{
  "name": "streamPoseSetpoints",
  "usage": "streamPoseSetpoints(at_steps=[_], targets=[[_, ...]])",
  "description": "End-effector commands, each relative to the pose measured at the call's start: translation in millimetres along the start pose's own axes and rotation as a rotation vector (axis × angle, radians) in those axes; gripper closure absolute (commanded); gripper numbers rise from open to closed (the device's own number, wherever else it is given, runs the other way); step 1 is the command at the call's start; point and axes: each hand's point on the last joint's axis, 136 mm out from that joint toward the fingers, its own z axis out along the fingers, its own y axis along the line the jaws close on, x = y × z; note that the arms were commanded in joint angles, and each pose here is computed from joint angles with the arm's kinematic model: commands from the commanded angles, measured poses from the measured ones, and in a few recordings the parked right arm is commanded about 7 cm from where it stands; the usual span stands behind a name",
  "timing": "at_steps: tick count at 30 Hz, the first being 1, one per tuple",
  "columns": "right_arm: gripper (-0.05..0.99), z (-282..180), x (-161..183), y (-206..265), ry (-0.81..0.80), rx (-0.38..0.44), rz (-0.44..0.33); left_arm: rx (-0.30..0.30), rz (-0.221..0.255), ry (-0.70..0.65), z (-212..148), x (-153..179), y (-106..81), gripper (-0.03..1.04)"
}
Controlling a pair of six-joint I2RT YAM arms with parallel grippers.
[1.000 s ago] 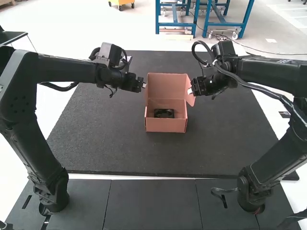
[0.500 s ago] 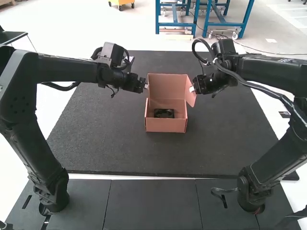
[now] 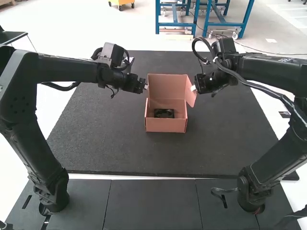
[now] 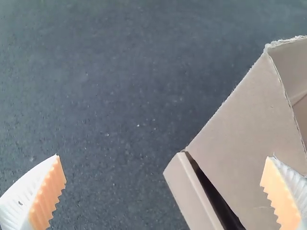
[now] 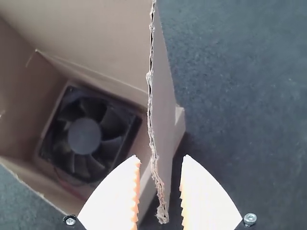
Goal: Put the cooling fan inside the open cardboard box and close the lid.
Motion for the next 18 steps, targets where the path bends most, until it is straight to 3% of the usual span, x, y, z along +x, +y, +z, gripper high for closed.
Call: streamPoseSetpoints(at_steps=[1, 18], targets=[[0.75, -7.5, -14.7, -0.6, -0.037, -0.017, 0.007, 0.024, 0.003, -0.044, -4.4, -19.7, -9.0, 0.05], [0.76, 4.3, -4.0, 0.0, 0.005, -0.030, 0.008, 0.026, 0.003, -0.057, -6.7, -25.6, -10.5, 0.05]])
